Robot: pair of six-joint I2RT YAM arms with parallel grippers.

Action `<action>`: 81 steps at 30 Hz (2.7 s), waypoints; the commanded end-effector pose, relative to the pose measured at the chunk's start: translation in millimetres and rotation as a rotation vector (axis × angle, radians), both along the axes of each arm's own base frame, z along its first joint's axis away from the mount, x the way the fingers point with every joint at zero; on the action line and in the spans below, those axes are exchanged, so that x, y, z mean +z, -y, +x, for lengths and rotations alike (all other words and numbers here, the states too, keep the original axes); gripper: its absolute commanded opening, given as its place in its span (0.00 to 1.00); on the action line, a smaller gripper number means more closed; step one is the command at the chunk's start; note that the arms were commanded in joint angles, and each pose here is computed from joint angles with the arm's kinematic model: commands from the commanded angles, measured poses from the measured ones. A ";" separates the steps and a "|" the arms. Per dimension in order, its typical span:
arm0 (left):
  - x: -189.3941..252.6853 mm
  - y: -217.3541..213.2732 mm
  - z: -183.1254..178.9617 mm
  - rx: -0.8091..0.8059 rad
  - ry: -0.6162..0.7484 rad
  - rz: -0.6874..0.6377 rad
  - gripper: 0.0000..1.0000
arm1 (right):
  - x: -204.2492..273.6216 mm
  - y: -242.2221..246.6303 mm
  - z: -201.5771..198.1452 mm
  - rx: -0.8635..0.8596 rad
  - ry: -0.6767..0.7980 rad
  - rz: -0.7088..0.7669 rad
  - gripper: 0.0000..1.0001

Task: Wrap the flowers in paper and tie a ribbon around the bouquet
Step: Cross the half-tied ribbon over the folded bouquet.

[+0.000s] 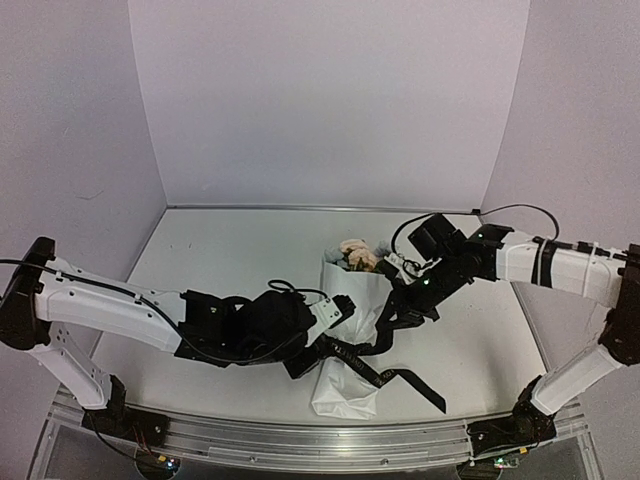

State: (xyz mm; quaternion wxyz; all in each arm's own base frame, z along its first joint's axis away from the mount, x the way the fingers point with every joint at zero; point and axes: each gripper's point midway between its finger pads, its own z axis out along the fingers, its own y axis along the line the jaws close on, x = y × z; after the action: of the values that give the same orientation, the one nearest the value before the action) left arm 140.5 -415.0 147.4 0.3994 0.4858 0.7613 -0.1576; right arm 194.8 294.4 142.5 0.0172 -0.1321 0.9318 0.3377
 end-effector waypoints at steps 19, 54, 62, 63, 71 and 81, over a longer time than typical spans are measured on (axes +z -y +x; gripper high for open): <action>54.6 62.8 -14.1 -0.087 0.057 -0.305 0.54 | 26.8 -21.9 18.9 -0.025 -0.216 -0.144 0.00; 40.9 52.1 30.5 -0.052 0.001 -0.370 0.51 | 43.5 -70.0 12.4 -0.237 -0.386 -0.146 0.00; 38.3 54.0 33.6 -0.031 -0.015 -0.386 0.23 | 44.7 -68.4 10.6 -0.243 -0.374 -0.151 0.00; 37.5 54.0 33.9 -0.029 -0.016 -0.386 0.17 | 44.8 -68.2 10.5 -0.242 -0.373 -0.151 0.00; 38.9 42.9 40.8 0.023 -0.022 -0.430 0.00 | 44.5 -33.6 3.5 -0.149 -0.173 -0.187 0.28; 45.6 32.5 46.4 0.037 -0.095 -0.503 0.00 | 28.9 6.4 0.7 -0.031 0.186 -0.145 0.48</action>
State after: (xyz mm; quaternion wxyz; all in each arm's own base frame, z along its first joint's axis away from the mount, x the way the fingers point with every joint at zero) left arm 185.0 -447.4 155.2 0.4571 0.3809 0.7444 -0.3032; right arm 182.0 287.1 178.0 0.0052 -0.0825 0.9674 0.2395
